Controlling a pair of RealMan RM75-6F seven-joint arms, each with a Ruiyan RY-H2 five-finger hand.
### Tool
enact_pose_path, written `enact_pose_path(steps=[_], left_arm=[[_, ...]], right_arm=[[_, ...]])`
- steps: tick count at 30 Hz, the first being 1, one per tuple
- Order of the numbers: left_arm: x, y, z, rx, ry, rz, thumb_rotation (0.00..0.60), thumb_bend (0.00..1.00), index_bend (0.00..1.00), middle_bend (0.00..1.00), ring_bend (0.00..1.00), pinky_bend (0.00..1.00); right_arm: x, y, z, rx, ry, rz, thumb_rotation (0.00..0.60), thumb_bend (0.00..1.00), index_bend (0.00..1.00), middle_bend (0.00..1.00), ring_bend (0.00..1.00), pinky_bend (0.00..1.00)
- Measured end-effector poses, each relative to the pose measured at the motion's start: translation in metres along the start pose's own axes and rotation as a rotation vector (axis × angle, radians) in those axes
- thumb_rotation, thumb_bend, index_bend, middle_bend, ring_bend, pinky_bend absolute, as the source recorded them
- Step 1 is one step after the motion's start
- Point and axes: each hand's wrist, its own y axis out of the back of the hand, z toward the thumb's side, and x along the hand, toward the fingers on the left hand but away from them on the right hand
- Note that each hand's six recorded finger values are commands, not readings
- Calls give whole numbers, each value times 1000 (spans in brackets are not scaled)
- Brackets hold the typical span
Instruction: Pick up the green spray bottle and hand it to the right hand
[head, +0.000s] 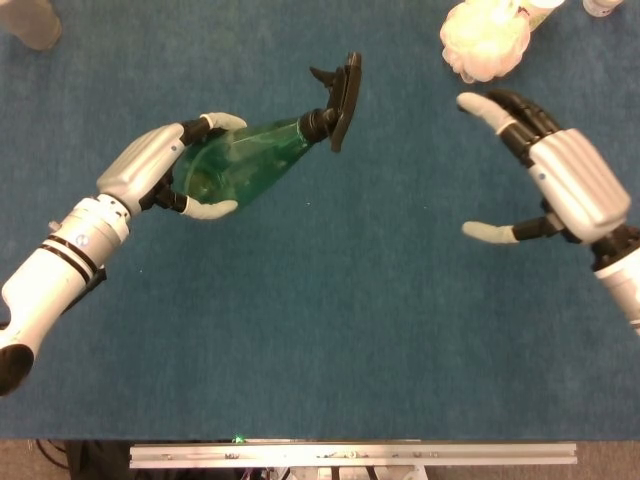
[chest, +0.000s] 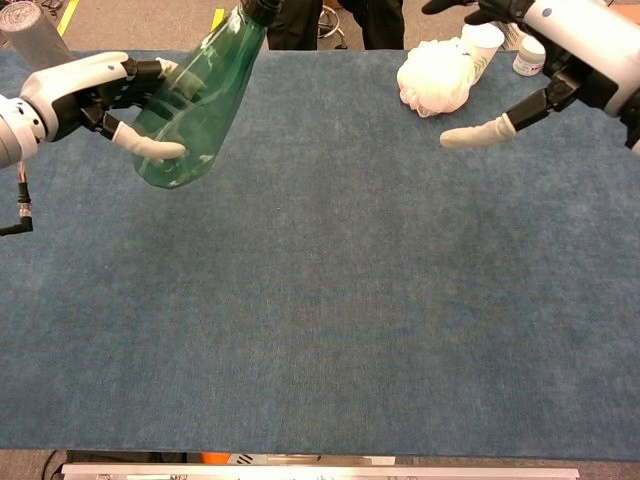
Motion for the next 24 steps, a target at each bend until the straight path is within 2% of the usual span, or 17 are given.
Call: enact_pose_path(steps=[8, 13, 24], left_arm=[[0, -1, 3, -67, -7, -1, 600, 223, 330, 253, 206, 491], [0, -1, 4, -80, -17, 8, 600, 223, 330, 253, 206, 491], [-2, -9, -1, -125, -26, 9, 600, 224, 330, 253, 206, 491]], right_arm=[[-16, -22, 8, -202, 31, 4, 600, 0, 0, 92, 0, 73], [-22, -30, 6, -230, 23, 15, 600, 0, 0, 89, 0, 73], [-26, -29, 3, -316, -2, -7, 600, 0, 0, 87, 0, 73]])
